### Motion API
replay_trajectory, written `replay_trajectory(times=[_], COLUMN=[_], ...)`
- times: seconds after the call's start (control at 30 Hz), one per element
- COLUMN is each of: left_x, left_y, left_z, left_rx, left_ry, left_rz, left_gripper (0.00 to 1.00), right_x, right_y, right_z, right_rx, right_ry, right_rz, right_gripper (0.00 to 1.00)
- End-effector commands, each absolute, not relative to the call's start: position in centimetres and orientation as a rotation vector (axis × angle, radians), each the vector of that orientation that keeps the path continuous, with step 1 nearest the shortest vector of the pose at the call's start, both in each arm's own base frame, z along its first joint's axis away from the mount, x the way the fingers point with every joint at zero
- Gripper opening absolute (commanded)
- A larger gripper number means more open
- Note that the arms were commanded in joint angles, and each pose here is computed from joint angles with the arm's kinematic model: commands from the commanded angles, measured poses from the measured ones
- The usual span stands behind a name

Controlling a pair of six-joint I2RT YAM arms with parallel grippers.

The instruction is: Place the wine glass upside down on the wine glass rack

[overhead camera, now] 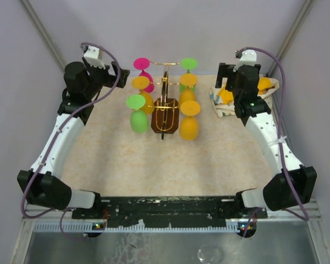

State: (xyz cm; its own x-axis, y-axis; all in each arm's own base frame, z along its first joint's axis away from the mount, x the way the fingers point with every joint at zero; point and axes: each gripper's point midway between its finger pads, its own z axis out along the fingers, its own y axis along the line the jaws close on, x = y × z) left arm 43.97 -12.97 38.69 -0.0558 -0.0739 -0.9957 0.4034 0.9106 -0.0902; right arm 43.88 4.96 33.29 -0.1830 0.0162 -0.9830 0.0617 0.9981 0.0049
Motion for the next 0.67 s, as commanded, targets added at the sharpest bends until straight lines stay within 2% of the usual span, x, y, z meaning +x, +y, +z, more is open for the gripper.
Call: replay_trajectory(times=[0.0,0.63], left_x=[43.2,43.5], left_y=[-12.4,-10.6], left_z=[38.8,39.0], left_rx=[0.188,0.058], left_ry=[1.589,1.587], left_rz=[-0.418,-0.361], left_gripper=[1.0,1.0], right_x=[43.5,43.5], right_y=[4.7,4.5], right_z=[36.0,36.4], right_rx=[0.067,0.069], right_ry=[1.676,1.663], right_rz=[-0.021,-0.034], right_gripper=[0.99,0.99])
